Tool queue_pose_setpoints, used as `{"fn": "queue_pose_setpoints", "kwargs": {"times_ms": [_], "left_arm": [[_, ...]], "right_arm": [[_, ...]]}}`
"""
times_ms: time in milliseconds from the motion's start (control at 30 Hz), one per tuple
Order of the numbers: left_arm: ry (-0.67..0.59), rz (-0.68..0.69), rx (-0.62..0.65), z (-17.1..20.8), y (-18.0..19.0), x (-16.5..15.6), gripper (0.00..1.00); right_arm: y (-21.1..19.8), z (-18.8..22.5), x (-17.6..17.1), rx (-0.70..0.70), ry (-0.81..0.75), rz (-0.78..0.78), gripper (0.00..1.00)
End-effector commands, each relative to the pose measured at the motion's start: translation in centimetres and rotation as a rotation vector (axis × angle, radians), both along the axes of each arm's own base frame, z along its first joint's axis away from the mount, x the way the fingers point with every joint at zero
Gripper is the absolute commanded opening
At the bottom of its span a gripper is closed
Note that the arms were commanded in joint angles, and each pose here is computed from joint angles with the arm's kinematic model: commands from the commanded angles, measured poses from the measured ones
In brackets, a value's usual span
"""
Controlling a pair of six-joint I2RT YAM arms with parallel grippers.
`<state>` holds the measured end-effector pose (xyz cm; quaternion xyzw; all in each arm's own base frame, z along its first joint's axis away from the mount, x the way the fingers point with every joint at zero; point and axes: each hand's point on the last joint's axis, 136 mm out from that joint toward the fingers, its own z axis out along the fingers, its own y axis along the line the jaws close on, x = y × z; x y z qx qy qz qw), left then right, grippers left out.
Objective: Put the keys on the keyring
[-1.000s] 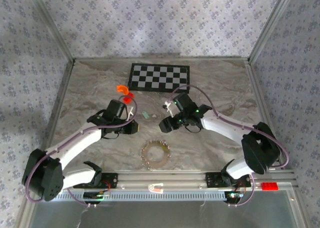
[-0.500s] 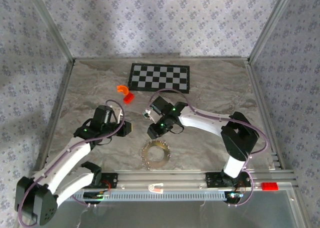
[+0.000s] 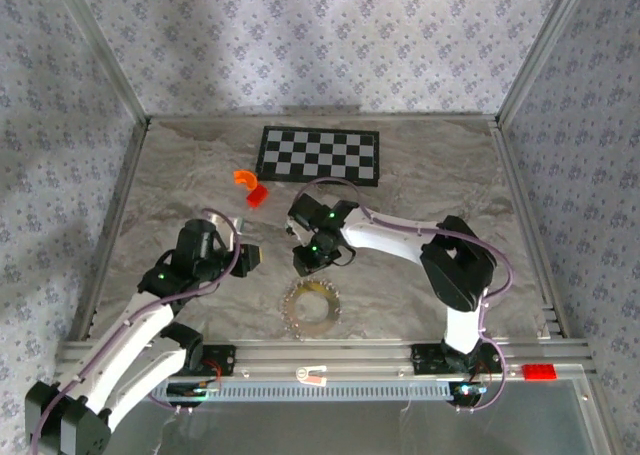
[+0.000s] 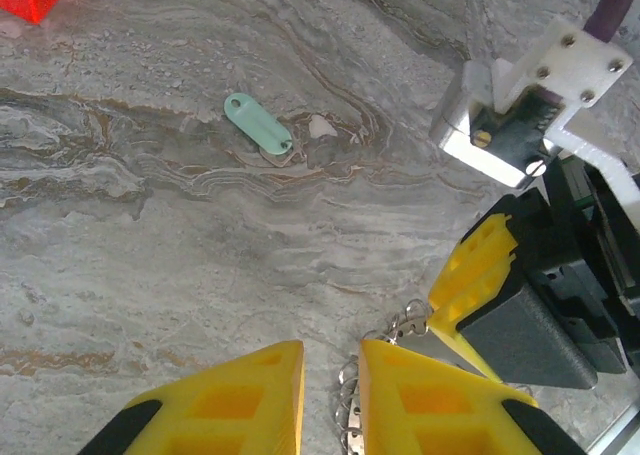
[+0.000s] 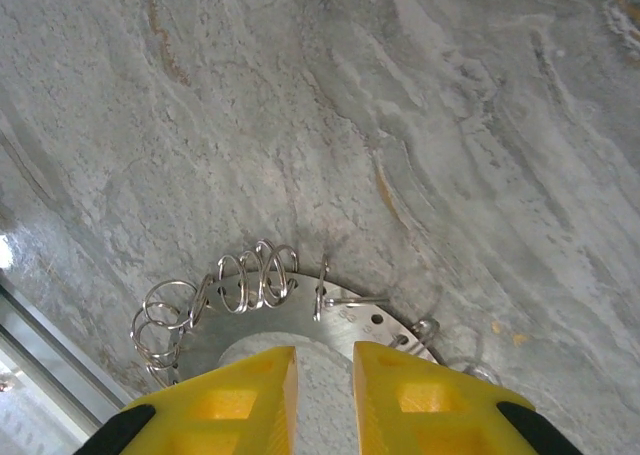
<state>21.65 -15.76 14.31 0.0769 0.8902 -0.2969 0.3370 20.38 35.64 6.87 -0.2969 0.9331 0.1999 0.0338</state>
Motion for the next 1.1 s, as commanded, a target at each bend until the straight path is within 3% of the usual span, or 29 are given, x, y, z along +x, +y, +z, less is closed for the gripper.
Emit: {"fn": "queue_pose_setpoints", "kwargs": {"times_ms": [0,333,1067], "left_arm": [[-0.041,0.027,-0.010,0.6,0.3,0.7,0.22],[-0.072,0.033,-0.012,1.0,0.4,0.8,0.23],[-0.084,0.041,-0.018,1.1,0.6,0.7,0.25]], "right_arm": [[0.0,-0.6,-0.5,-0.046,0.032,-0.024,0.22],[0.4,-1.6,-0.9,-0.064,0.054,-0.032,0.30],[1.0,-2.6,-1.1,-0.068,0.071,-0.031,0.25]]}}
